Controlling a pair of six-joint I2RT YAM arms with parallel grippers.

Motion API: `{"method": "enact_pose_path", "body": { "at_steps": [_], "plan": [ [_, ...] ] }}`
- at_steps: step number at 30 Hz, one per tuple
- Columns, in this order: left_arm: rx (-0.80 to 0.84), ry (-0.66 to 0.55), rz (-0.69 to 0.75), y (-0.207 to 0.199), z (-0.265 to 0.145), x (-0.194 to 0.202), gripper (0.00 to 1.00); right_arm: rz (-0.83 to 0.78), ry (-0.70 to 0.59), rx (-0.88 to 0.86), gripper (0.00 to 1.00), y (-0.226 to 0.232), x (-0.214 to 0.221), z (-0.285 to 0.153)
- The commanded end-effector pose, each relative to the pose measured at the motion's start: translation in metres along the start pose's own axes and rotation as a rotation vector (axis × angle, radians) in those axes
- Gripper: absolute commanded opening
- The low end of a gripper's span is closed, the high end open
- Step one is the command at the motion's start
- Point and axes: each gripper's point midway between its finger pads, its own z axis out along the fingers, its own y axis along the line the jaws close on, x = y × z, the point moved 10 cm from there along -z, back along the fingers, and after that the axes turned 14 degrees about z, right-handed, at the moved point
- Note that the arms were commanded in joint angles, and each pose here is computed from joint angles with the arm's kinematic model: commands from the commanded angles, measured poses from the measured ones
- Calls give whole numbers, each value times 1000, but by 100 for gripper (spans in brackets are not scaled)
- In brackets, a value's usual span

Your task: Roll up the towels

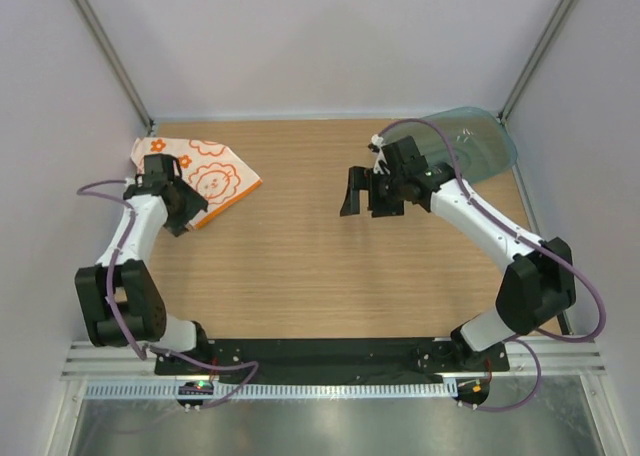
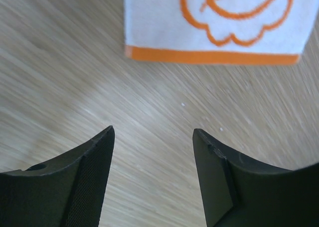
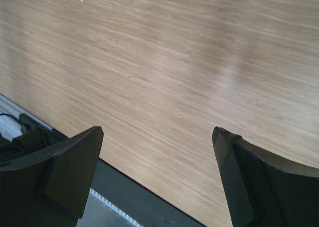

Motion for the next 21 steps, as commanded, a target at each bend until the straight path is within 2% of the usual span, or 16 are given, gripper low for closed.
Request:
{"method": "enact_pose_path", "body": {
  "at_steps": [1, 10, 21],
  "plan": [
    [-92, -21, -98, 21, 13, -7, 67, -30, -66, -106, 100, 24, 3, -13],
    [-139, -2, -213, 44, 48, -11, 68, -38, -25, -87, 100, 20, 13, -13],
    [-140, 62, -277, 47, 83, -12, 64, -44, -25, -61, 100, 10, 23, -16]
  ]
}}
